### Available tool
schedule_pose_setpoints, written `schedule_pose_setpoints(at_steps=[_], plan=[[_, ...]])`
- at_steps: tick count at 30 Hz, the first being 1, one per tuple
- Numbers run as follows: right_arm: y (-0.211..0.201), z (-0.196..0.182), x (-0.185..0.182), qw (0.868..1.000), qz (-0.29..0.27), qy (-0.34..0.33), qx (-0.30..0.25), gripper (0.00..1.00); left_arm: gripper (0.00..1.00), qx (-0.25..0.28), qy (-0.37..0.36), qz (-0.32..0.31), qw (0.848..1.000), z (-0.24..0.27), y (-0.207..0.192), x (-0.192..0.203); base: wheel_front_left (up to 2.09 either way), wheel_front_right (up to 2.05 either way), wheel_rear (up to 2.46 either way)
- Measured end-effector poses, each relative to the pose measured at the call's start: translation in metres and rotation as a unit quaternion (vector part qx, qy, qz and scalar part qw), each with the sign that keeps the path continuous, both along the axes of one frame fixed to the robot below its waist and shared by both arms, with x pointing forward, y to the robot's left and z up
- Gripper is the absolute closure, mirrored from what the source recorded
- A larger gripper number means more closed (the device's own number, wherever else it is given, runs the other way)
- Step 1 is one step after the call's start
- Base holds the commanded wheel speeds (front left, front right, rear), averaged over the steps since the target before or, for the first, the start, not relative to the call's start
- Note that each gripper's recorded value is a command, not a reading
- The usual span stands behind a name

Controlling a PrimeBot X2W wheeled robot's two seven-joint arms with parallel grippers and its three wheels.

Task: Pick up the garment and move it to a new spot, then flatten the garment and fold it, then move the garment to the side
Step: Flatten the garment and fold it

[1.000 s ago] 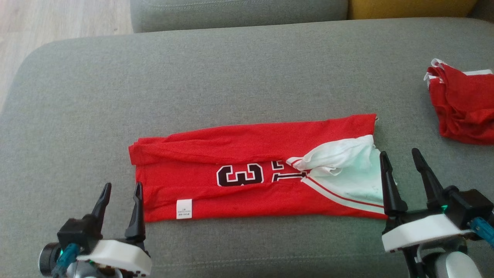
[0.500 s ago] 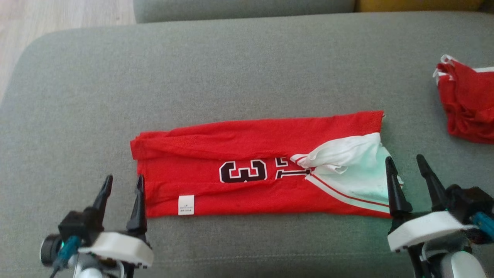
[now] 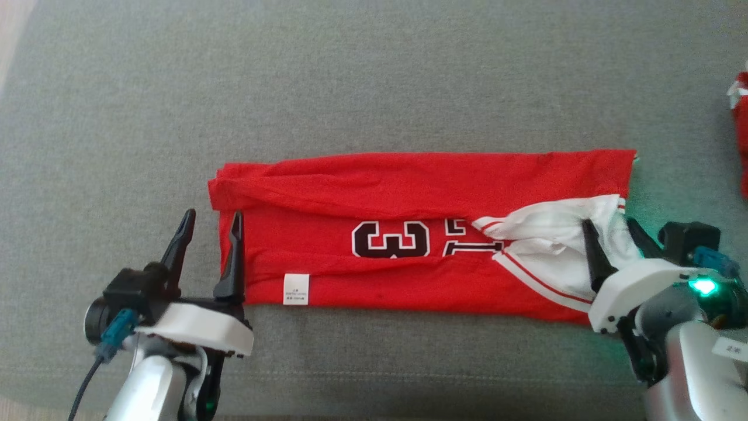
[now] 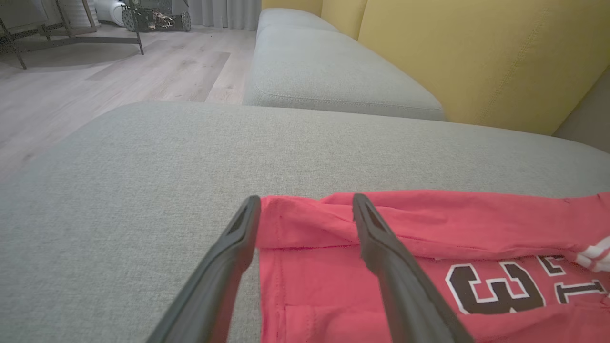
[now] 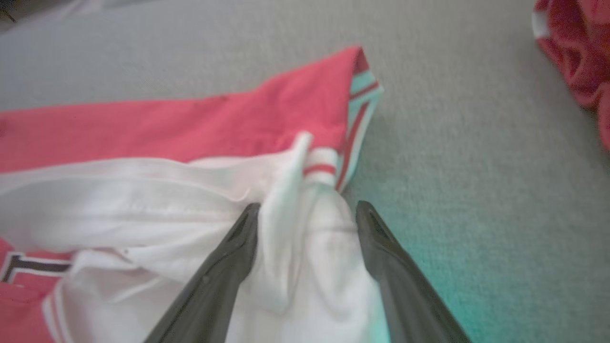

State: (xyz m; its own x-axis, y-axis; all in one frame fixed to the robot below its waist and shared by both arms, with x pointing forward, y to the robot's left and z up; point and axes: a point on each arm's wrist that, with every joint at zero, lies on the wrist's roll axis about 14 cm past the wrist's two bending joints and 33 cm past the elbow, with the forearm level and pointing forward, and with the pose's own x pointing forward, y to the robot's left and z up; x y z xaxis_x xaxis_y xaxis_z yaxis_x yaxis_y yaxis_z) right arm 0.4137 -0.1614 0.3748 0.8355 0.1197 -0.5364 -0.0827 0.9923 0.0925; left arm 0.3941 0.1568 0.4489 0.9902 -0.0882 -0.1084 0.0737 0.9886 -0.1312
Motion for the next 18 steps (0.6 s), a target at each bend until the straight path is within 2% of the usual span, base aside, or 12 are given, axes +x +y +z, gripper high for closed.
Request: schedule_pose_setpoints(at_steps=[5,10,11,12,14,18], plan=[[-0.007,-0.018,-0.002,0.999,-0.007,0.05,-0.01,0.0,0.0,-0.003,0.001,-0.003,1.0,-0.003,-0.003,0.007,0.0,0.0,0.0],[0.002,-0.021,-0.001,0.997,-0.002,0.08,0.021,0.0,0.0,-0.006,-0.002,-0.007,1.0,-0.003,-0.005,0.013,0.0,0.0,0.0],[0.003,-0.022,-0.001,0.996,-0.003,0.086,0.03,0.11,0.0,-0.007,-0.002,-0.007,1.0,-0.004,-0.005,0.014,0.0,0.0,0.0],[0.004,-0.022,-0.001,0.995,-0.003,0.09,0.036,0.57,0.0,-0.009,-0.002,-0.008,1.0,-0.004,-0.006,0.015,0.0,0.0,0.0],[0.007,-0.022,-0.002,0.994,-0.002,0.095,0.047,1.0,0.0,-0.008,-0.004,-0.011,1.0,-0.003,-0.007,0.017,0.0,0.0,0.0],[0.014,-0.02,-0.002,0.993,0.002,0.095,0.063,1.0,0.0,-0.008,-0.008,-0.014,1.0,-0.002,-0.008,0.019,0.0,0.0,0.0]])
